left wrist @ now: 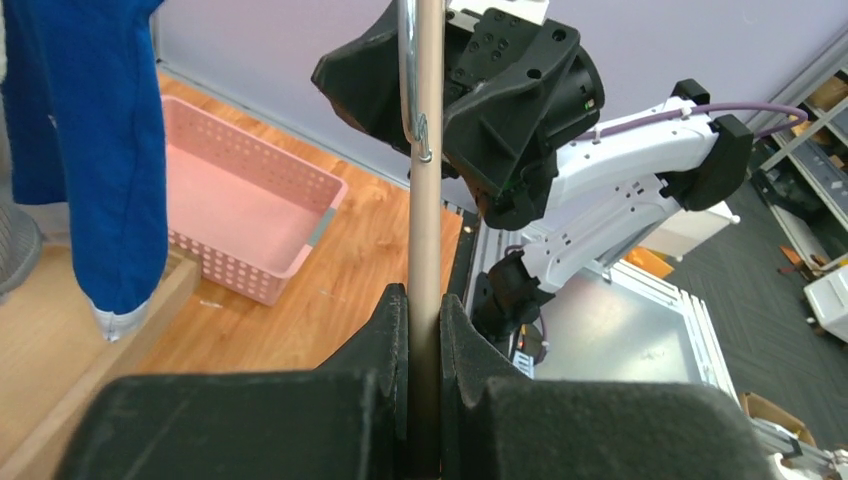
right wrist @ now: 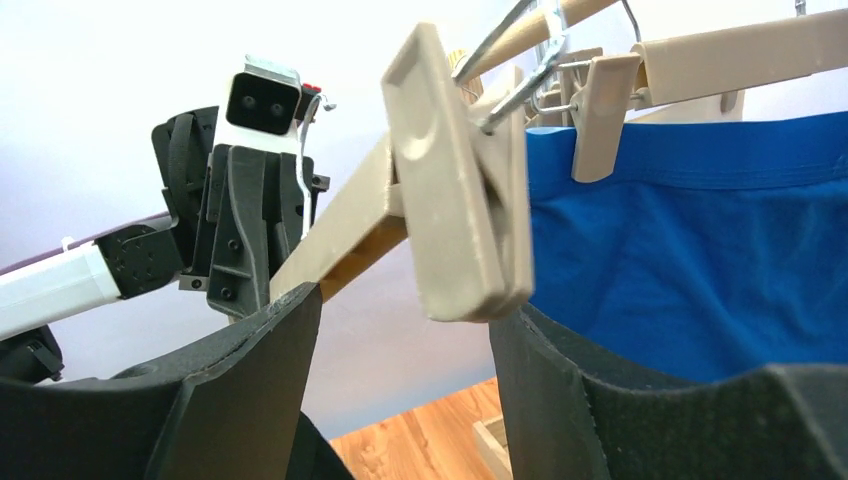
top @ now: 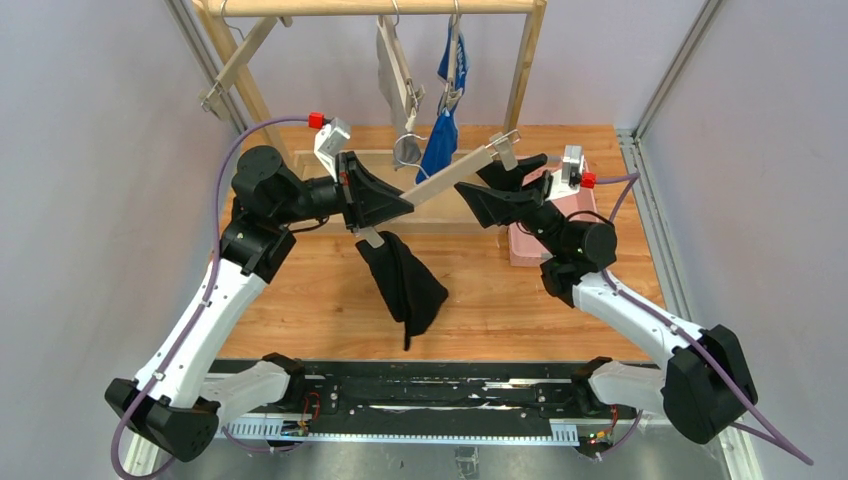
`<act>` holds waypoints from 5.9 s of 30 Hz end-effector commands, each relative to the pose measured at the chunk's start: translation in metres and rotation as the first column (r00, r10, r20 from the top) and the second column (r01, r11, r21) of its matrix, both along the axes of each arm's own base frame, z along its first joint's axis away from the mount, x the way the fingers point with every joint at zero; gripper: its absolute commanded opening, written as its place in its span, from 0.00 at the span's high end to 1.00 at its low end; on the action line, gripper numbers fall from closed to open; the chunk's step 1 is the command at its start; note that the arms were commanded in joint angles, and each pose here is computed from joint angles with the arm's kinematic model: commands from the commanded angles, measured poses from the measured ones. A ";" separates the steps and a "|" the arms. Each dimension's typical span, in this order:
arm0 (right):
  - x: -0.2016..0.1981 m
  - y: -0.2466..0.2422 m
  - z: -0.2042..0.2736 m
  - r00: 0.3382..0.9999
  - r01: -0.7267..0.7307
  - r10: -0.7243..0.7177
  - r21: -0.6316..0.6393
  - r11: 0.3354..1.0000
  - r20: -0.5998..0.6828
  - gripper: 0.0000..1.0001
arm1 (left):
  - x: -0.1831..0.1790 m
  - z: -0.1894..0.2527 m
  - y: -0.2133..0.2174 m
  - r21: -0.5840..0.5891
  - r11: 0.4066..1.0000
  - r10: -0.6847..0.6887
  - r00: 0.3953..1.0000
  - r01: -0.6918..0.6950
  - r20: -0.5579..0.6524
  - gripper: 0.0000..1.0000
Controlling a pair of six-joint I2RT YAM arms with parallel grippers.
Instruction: Remove the underwear clipped to the hanger
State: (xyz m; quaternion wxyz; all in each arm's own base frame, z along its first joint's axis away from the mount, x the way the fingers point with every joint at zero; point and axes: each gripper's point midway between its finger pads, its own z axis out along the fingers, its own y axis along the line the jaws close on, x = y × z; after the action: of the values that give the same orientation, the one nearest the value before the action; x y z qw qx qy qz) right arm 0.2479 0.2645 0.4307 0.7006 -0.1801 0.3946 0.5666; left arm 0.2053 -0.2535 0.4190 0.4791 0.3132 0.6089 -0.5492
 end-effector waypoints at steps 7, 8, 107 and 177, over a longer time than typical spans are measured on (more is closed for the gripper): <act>-0.021 0.000 0.034 0.993 -0.050 0.043 0.067 0.996 0.110 0.35 | 0.009 0.007 -0.008 -0.024 0.999 0.023 0.998 -0.022 0.055 1.00; -0.021 0.002 0.034 0.993 -0.057 0.049 0.066 0.996 0.109 0.35 | 0.009 0.007 -0.010 -0.026 1.000 0.016 0.998 -0.015 0.057 1.00; -0.062 0.003 0.070 0.965 -0.216 0.203 0.061 0.975 0.166 0.99 | -0.022 -0.003 -0.008 -0.061 0.998 -0.002 0.980 0.014 0.198 0.90; -0.080 0.001 0.086 0.937 -0.314 0.295 0.082 0.946 0.189 0.99 | -0.039 0.033 -0.016 -0.147 0.975 -0.125 0.957 0.167 0.261 0.71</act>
State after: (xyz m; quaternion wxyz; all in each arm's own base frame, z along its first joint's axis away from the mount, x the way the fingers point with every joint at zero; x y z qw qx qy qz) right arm 0.1819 0.2688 0.4996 0.6391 -0.2356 0.3012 0.6673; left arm 0.1749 -0.2708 0.4386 0.5306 0.3684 0.4908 -0.5846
